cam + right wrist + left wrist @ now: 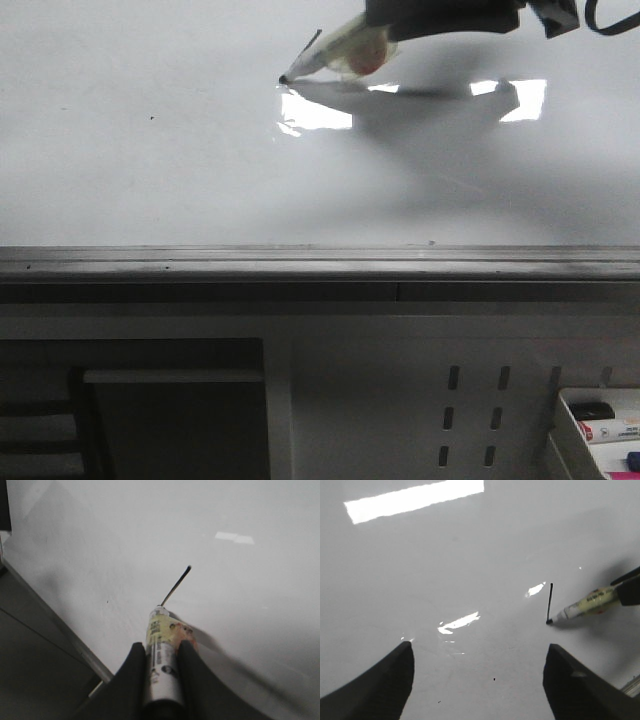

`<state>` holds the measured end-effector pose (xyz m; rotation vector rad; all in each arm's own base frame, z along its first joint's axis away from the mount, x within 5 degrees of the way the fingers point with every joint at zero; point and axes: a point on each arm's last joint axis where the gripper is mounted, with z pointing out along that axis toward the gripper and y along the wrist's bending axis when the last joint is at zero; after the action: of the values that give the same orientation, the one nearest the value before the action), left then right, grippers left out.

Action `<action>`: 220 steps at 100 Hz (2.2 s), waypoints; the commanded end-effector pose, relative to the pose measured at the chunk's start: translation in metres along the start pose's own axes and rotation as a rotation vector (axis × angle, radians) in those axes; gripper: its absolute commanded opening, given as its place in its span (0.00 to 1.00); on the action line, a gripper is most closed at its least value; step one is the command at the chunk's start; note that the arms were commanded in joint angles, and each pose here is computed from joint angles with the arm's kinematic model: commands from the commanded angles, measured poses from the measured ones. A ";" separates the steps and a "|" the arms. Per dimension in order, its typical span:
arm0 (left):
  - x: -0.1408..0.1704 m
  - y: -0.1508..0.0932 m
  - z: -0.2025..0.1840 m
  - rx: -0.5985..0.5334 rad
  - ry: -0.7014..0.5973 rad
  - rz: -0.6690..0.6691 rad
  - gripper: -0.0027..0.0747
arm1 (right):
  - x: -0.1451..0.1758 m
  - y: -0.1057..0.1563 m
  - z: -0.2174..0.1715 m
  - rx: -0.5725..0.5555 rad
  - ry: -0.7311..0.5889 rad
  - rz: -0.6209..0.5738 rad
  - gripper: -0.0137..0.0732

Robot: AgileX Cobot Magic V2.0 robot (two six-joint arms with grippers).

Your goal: Write number 4 on whiteboard

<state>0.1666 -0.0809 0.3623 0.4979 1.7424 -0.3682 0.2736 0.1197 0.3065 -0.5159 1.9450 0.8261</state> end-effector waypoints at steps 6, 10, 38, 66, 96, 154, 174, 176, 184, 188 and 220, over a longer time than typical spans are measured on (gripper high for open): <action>-0.014 0.003 -0.004 -0.036 -0.081 -0.027 0.67 | -0.011 0.009 -0.002 0.005 -0.037 -0.006 0.09; -0.014 0.003 -0.004 -0.036 -0.081 -0.027 0.67 | -0.011 0.007 -0.002 0.030 -0.034 0.016 0.09; -0.014 0.003 -0.004 -0.036 -0.081 -0.027 0.67 | -0.004 0.007 -0.028 0.190 -0.077 0.015 0.09; -0.014 0.003 -0.004 -0.036 -0.082 -0.028 0.67 | 0.011 0.018 -0.070 0.222 -0.142 0.021 0.09; -0.014 0.003 -0.004 -0.034 -0.083 -0.036 0.67 | -0.018 0.028 -0.067 0.141 -0.176 -0.024 0.09; -0.014 0.003 -0.004 -0.035 -0.083 -0.036 0.67 | 0.024 0.001 -0.022 0.081 0.089 0.100 0.11; -0.014 0.001 -0.003 -0.021 -0.083 -0.031 0.67 | 0.007 0.027 -0.045 -0.007 -0.007 0.048 0.11; -0.014 -0.001 -0.003 -0.014 -0.083 -0.028 0.67 | 0.005 0.029 -0.047 -0.009 -0.019 0.039 0.11; -0.014 -0.009 -0.003 0.029 -0.084 -0.015 0.67 | -0.004 0.039 -0.059 -0.024 -0.060 0.004 0.11; -0.014 -0.017 -0.002 0.070 -0.083 -0.005 0.67 | -0.008 0.043 -0.063 -0.041 -0.070 -0.009 0.11; -0.007 -0.079 0.021 0.314 -0.095 0.160 0.67 | -0.007 0.058 -0.066 -0.180 -0.010 -0.003 0.11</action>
<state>0.1449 -0.1478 0.3521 0.8363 1.6405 -0.5452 0.2070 0.1095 0.3372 -0.6057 1.9315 0.9397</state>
